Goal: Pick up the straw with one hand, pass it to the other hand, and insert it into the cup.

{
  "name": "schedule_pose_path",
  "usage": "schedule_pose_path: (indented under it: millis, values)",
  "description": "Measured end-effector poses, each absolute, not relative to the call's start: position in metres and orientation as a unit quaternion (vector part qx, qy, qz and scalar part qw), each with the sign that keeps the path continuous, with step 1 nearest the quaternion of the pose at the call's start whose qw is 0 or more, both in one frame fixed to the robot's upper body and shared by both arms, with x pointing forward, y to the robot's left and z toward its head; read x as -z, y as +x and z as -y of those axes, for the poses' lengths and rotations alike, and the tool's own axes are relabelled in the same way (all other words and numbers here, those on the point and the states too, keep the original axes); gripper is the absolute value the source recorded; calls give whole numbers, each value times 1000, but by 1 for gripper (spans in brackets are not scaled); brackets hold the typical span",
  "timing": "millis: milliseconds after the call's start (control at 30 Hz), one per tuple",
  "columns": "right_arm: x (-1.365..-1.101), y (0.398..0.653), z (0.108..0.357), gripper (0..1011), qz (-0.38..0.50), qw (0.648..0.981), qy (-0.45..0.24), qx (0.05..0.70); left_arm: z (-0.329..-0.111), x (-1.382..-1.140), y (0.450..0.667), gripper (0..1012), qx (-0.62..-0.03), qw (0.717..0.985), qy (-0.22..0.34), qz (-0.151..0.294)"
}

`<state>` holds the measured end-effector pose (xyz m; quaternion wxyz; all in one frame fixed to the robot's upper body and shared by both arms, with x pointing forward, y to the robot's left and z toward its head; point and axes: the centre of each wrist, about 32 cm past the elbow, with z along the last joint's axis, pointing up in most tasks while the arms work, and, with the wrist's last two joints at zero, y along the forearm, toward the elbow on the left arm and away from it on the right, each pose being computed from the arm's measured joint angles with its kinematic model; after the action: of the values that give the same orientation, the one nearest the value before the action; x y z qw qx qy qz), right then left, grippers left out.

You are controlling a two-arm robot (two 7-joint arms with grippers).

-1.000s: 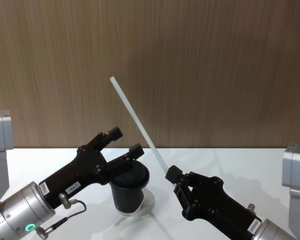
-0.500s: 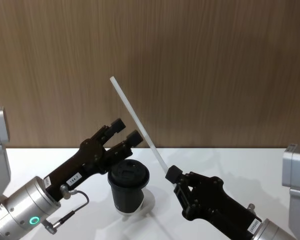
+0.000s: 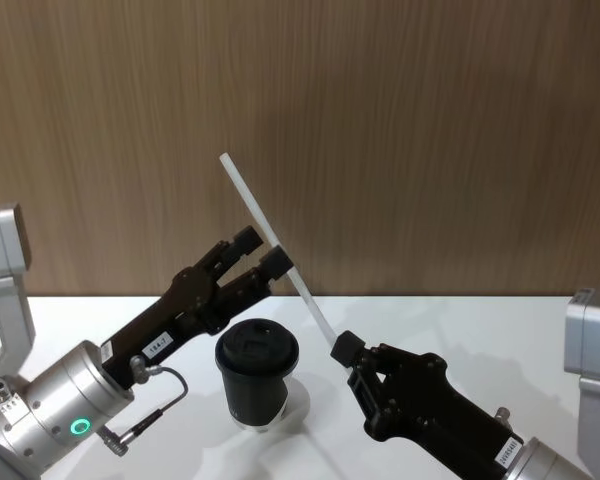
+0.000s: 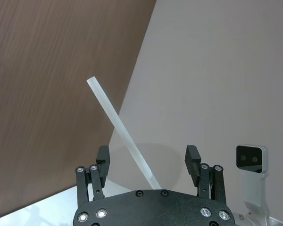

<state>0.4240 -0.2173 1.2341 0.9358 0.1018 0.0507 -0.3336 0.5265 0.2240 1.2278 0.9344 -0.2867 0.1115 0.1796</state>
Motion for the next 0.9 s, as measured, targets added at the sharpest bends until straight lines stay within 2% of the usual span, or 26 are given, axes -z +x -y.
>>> schedule_pose_path:
  millis: [667, 900]
  values:
    - [-1234, 424, 217, 4, -51, 936, 102, 334, -213, -1228, 543, 1001, -165, 932, -297, -126]
    - [-1234, 424, 217, 4, -51, 936, 102, 334, -210, -1228, 547, 881, -162, 931, -302, -126]
